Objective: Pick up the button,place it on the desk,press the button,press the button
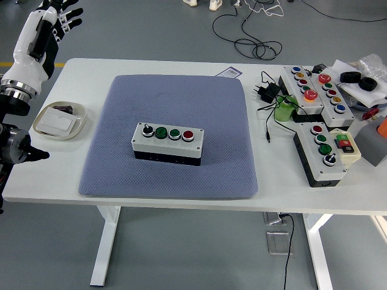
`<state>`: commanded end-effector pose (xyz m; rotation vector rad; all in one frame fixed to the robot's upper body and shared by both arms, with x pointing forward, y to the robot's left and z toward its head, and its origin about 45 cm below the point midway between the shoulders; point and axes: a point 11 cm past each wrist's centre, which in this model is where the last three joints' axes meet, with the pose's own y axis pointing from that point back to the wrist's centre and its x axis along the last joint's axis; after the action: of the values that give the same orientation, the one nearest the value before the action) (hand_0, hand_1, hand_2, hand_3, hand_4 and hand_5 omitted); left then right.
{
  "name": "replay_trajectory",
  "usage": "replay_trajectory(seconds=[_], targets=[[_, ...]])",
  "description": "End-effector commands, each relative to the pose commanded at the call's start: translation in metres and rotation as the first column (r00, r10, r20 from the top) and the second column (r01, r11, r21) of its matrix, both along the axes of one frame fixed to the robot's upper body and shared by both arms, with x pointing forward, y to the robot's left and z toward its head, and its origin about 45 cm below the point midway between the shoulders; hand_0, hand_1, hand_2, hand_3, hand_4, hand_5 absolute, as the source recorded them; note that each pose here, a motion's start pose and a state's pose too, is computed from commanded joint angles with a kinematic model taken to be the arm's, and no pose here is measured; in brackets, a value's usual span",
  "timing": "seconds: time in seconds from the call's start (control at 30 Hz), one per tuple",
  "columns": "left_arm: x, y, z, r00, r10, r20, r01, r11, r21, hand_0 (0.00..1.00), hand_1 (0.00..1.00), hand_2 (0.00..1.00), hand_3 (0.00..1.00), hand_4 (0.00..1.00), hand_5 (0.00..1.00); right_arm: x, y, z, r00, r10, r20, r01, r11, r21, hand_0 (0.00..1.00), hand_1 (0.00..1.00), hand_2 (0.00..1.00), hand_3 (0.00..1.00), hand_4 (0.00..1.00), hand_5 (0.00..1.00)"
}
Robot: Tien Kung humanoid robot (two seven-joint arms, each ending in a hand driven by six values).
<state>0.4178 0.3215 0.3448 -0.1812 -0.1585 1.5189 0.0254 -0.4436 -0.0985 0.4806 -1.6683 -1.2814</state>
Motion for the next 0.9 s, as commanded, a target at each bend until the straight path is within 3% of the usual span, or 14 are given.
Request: replay_trajectory(seconds=[0.17,0.4,0.7,0.9], targets=[[-0.0134,0.013,-0.020,0.998,-0.021,-0.067,0.009,0.984,-0.176,0.833,0.842,0.877,0.917,0.736,0.998,0.001,0.001,0.000,1.000,0.000,0.000,0.000,1.000,0.001,0.643,0.507,0.547,0.588,0.241,0.342],[-0.0376,0.022,-0.049,0.992,-0.012,-0.127,-0.004,0.992,-0.124,0.833,0.843,0.875,0.913,0.736,0.998,0.002,0.002,0.000,1.000,0.007,-0.004,-0.007,1.000,0.005,0.643,0.508,0.547,0.589,0.240,0.341],[-0.0549,0.042,-0.062,0.987,0.043,-0.152,-0.060,0.993,-0.104,0.833,0.843,0.873,0.910,0.735,0.998,0.001,0.001,0.000,1.000,0.001,-0.004,-0.001,1.000,0.002,0.643,0.507,0.547,0.590,0.240,0.341],[-0.0641,0.045,-0.073,0.982,0.039,-0.185,-0.056,0.995,-0.086,0.833,0.842,0.871,0.896,0.735,0.998,-0.002,0.001,0.000,1.000,0.002,-0.009,-0.002,1.000,0.000,0.643,0.508,0.547,0.590,0.240,0.340]])
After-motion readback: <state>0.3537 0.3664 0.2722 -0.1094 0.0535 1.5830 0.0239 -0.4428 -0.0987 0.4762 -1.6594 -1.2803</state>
